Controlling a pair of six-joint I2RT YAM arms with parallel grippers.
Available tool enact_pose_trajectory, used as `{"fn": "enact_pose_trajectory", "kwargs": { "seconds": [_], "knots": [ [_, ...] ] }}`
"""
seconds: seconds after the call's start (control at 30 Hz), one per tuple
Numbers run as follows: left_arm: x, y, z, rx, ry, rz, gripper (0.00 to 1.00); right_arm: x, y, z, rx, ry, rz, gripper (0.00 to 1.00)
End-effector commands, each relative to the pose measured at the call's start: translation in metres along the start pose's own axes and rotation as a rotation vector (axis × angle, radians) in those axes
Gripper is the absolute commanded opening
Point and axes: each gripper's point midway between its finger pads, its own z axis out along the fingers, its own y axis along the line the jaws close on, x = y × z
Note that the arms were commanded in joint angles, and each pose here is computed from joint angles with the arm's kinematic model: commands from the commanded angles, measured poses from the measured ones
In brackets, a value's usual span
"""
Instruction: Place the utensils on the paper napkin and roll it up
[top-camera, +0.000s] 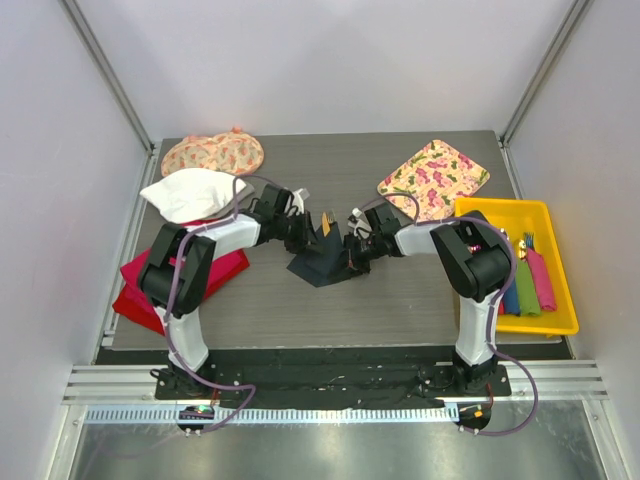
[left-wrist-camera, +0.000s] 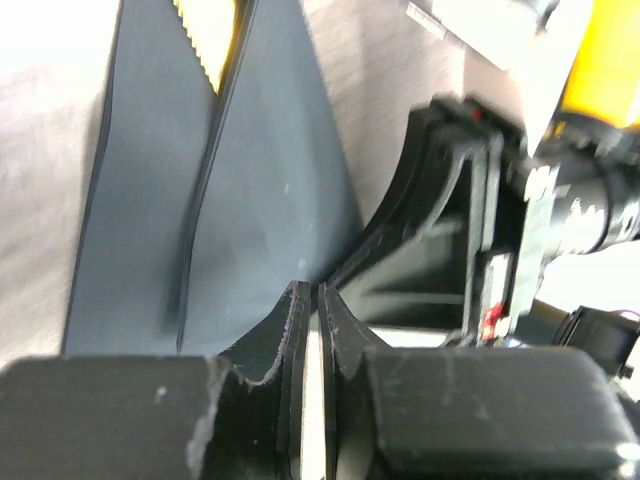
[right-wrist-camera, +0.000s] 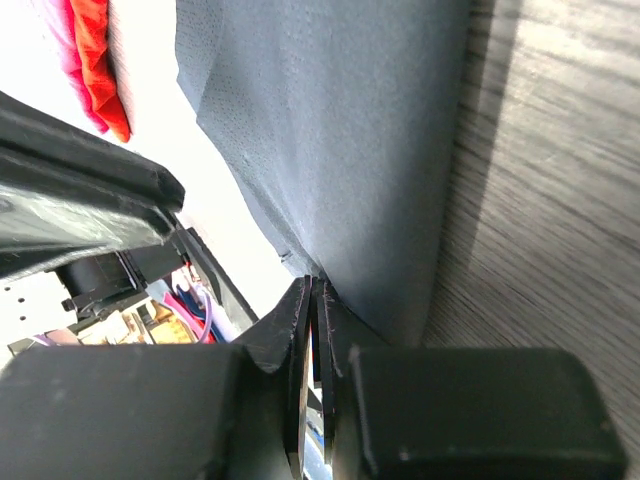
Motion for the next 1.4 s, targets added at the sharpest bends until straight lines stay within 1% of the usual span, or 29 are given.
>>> {"fn": "enact_pose_trajectory", "kwargs": {
  "seconds": [0.0, 0.27, 0.37, 0.43, 0.53, 0.63, 0.73, 0.9, 1.1, 1.37],
  "knots": [
    [-0.022, -0.009, 0.014, 0.033, -0.047, -0.011, 0.12, 0.01, -0.024, 0.009, 0.087, 0.013, 0.046, 0.12],
    [-0.015, 0.025, 0.037, -0.058, -0.006, -0.027, 0.09, 0.009, -0.011, 0.008, 0.059, 0.008, 0.015, 0.13],
    [-0.009, 0.041, 0.037, -0.115, 0.022, -0.017, 0.06, 0.0, 0.007, -0.001, 0.028, -0.021, -0.035, 0.15],
    [-0.003, 0.047, 0.035, -0.136, 0.043, -0.006, 0.06, -0.014, 0.028, -0.011, 0.004, -0.07, -0.089, 0.17],
    [0.002, 0.05, 0.034, -0.142, 0.06, 0.0, 0.05, -0.033, 0.045, -0.021, 0.018, -0.145, -0.145, 0.17],
    [0.001, 0.048, 0.034, -0.138, 0.06, 0.006, 0.04, -0.049, 0.046, -0.025, 0.058, -0.202, -0.182, 0.17],
    [0.0, 0.047, 0.034, -0.135, 0.057, 0.009, 0.04, -0.056, 0.04, -0.024, 0.098, -0.222, -0.184, 0.15],
    [0.0, 0.047, 0.033, -0.135, 0.058, 0.01, 0.04, -0.061, 0.022, -0.015, 0.15, -0.22, -0.173, 0.13],
    [-0.001, 0.046, 0.033, -0.134, 0.055, 0.004, 0.04, -0.043, -0.008, -0.002, 0.22, -0.148, -0.154, 0.11],
    [0.0, 0.047, 0.034, -0.135, 0.057, -0.003, 0.04, -0.044, -0.031, -0.002, 0.329, -0.157, -0.168, 0.11]
  ]
}}
